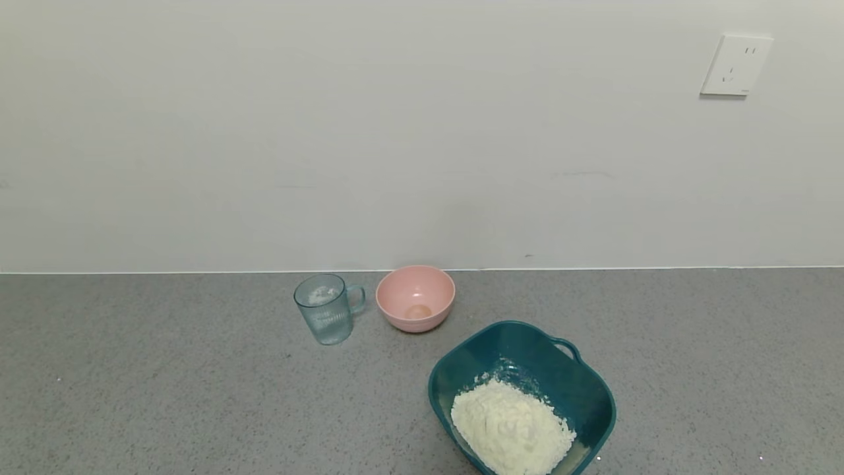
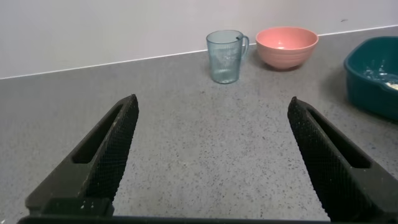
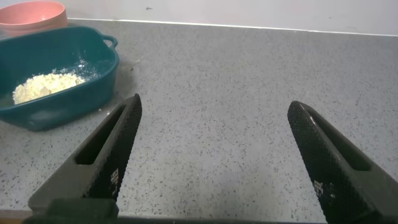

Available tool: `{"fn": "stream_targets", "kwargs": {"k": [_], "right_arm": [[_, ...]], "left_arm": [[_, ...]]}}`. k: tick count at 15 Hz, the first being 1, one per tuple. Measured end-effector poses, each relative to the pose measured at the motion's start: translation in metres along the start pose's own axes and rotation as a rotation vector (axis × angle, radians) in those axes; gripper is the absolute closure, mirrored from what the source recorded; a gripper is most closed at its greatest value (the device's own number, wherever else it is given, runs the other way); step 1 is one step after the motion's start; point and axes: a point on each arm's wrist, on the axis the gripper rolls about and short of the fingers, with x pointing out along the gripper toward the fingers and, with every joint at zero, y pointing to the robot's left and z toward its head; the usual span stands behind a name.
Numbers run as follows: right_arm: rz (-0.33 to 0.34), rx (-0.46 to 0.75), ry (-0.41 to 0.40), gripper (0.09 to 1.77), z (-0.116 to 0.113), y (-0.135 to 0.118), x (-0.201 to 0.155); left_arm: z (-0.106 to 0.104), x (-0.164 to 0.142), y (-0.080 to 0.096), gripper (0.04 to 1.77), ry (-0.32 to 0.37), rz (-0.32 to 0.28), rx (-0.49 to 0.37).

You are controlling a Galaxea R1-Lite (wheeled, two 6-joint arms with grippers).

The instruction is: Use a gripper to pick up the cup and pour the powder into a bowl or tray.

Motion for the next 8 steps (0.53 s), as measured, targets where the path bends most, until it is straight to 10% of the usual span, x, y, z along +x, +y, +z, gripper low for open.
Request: {"fn": "stream_targets", "kwargs": {"k": [2, 8], "right_arm": [[-0.001, 0.0, 0.0, 0.15, 0.0, 0.0, 0.0], [-0.001, -0.001, -0.001, 0.15, 0.0001, 0.0, 0.0]], "left_arm": [[-0.01, -0.0002, -0.0007, 0.09, 0.091, 0.004, -0.004], [-0.0085, 0.0002, -0.0005, 0.09, 0.072, 0.013, -0.006]]}}
